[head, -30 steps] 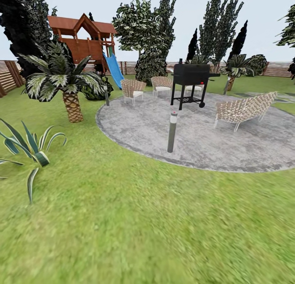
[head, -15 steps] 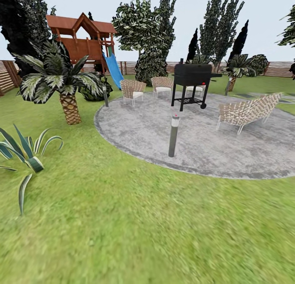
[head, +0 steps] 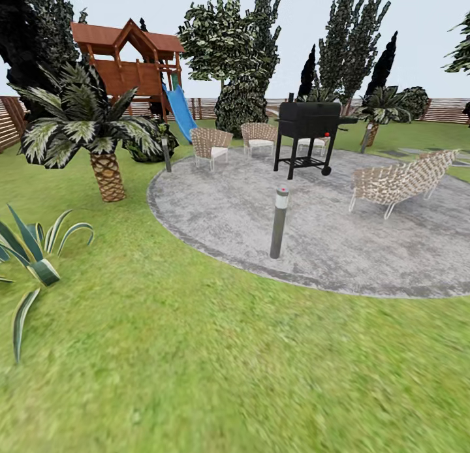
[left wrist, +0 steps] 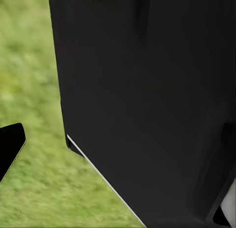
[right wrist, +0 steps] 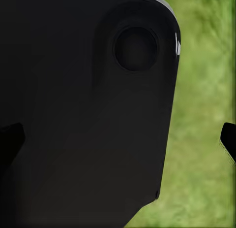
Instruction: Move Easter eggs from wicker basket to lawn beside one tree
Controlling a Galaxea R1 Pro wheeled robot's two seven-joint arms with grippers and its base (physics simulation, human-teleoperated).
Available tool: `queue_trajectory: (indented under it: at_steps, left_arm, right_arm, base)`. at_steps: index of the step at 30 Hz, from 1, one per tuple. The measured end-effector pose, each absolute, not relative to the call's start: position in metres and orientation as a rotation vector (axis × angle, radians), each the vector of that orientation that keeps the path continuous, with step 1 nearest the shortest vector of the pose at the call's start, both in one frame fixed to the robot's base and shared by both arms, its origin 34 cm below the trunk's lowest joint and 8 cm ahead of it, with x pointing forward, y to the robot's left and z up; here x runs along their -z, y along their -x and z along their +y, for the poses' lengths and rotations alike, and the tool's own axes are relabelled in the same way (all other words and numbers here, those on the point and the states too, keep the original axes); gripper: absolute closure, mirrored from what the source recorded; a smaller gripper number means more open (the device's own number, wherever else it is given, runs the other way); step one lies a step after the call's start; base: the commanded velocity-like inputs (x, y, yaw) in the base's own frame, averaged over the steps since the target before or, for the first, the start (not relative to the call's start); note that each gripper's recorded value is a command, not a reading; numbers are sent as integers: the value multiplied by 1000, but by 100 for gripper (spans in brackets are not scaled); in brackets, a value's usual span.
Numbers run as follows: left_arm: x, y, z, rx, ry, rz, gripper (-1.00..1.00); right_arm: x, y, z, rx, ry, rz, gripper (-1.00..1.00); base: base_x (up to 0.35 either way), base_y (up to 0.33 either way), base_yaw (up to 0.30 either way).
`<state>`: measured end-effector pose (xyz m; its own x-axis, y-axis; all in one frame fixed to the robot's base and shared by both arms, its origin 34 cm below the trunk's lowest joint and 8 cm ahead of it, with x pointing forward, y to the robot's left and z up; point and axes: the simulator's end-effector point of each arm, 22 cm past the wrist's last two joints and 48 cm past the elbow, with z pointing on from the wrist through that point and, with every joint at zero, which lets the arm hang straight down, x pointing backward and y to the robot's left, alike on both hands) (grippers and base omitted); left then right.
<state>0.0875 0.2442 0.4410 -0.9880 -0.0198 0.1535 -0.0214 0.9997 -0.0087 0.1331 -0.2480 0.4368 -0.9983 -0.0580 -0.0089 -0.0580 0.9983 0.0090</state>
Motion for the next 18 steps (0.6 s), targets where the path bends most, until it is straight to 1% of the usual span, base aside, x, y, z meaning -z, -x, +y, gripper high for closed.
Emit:
queue_trajectory:
  at_steps: [4,15,18]
  left_arm:
    - [-441,-88,244,-16,-31,-2987,-100]
    - [-441,-87,244,-16,-31,-2987,-100]
    - [-441,-87,244,-16,-31,-2987,-100]
  right_arm:
    - [-437,-133,-248,-15,91,3132,-100]
    - [-437,-133,-248,-15,91,3132,-100]
    - [-437,-133,-248,-15,91,3132,-100]
  base:
    - [334,0,54]
    - [334,0,249]
    - [334,0,151]
